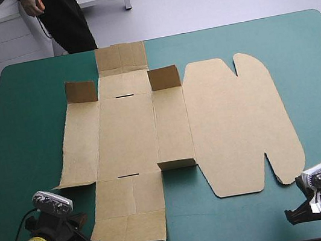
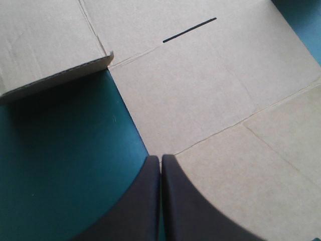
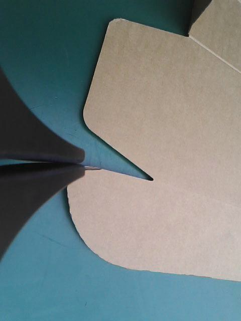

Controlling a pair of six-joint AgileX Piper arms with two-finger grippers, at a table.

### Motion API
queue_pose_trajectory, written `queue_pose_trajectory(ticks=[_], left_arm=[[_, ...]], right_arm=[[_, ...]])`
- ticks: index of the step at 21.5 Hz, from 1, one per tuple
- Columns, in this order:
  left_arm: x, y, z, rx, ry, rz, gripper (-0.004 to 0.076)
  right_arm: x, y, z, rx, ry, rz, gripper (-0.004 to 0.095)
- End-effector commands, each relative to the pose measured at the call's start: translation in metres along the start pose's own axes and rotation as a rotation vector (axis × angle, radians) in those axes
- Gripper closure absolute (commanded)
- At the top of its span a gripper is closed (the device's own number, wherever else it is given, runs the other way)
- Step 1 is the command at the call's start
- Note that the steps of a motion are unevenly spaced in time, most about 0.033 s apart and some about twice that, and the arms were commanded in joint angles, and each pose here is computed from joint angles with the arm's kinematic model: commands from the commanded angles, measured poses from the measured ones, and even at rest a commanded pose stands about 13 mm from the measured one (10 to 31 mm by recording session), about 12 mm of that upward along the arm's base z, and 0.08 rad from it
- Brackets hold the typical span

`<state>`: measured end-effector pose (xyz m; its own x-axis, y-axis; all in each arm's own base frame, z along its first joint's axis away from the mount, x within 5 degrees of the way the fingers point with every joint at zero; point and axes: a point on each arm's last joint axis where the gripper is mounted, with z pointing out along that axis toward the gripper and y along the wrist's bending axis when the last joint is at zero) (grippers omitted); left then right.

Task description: Fold the box

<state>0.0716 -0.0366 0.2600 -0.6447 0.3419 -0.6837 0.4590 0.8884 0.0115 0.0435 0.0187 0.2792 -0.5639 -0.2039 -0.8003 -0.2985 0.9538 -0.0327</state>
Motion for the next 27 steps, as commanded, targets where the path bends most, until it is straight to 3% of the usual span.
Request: queue_pose_trajectory(ticks=[1,17,27], left_arm=[[-0.011,-0.001,-0.004,0.008,-0.069,-0.004,0.0731],[-0.012,-0.001,-0.005,0.012,-0.072,-0.007,0.0731],[-0.043,0.000,-0.041,0.014,-0.191,-0.020,0.0731]], right_arm=[[-0.012,-0.001,-0.006,0.011,-0.078,-0.003,0.0922],[-0.013,-0.001,-0.006,0.012,-0.082,-0.003,0.0922],[-0.012,-0.002,-0.006,0.021,-0.079,-0.012,0.0922]])
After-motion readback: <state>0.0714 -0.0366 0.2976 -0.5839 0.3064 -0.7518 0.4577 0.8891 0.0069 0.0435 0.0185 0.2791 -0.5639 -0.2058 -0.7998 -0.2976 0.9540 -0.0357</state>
